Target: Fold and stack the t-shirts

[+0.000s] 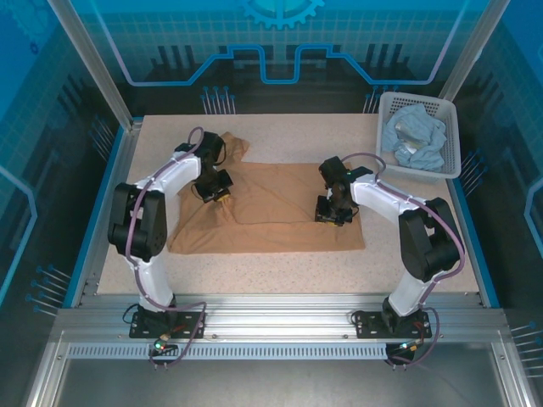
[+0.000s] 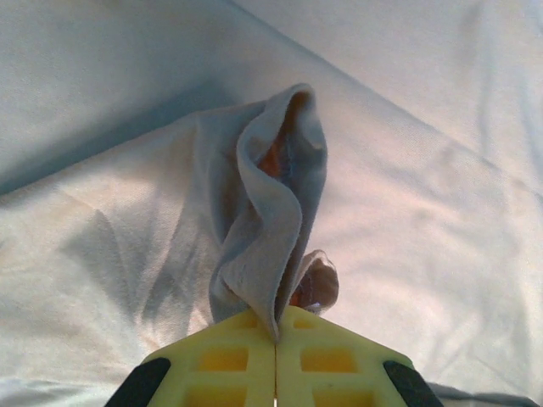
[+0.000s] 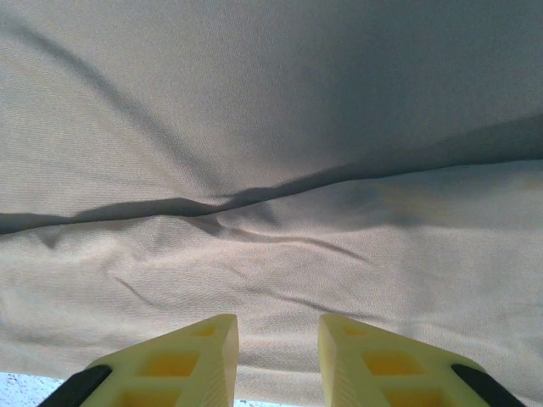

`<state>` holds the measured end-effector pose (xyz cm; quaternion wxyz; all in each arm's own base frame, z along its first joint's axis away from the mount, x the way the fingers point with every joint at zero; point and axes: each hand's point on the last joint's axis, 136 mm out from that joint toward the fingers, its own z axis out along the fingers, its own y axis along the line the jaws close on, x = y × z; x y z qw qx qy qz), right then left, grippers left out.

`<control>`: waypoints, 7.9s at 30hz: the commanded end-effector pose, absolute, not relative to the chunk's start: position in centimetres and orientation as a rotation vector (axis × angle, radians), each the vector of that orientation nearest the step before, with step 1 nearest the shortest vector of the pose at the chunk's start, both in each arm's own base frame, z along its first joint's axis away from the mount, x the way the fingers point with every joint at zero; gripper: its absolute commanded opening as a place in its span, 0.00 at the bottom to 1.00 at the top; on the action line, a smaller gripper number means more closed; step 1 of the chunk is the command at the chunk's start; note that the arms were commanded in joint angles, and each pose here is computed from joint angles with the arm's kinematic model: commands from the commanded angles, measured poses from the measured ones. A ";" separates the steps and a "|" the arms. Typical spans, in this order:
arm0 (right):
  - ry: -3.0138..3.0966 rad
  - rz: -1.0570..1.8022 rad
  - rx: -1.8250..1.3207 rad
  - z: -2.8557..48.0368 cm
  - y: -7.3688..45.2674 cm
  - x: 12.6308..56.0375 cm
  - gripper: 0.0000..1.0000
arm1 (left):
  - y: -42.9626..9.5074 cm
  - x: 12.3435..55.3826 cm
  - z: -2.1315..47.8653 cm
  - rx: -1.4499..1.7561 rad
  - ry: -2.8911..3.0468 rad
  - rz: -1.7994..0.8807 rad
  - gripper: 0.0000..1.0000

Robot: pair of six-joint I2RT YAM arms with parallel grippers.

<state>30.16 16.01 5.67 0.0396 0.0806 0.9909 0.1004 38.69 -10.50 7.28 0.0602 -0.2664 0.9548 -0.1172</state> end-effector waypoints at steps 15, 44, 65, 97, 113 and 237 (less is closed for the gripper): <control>3.059 0.318 0.239 5.4 15.7 28.9 0.31 | -11.6 39.8 8.2 -0.702 2.793 -0.558 0.53; 3.051 0.325 0.242 5.5 15.8 29.3 0.30 | -12.4 39.4 3.5 -0.816 2.966 -0.313 0.25; 3.065 0.333 0.247 5.1 15.8 29.1 0.30 | -10.2 39.1 3.2 -0.774 2.946 -0.288 0.22; 3.073 0.326 0.248 4.7 15.7 28.8 0.30 | -12.1 38.8 4.4 -0.648 2.973 -0.254 0.00; 3.075 0.335 0.239 4.6 15.9 28.9 0.30 | -14.1 38.4 6.1 -0.603 2.960 -0.365 0.00; 2.957 0.634 0.037 6.0 37.9 36.4 0.23 | -13.1 38.7 0.3 -1.237 2.861 -0.664 0.10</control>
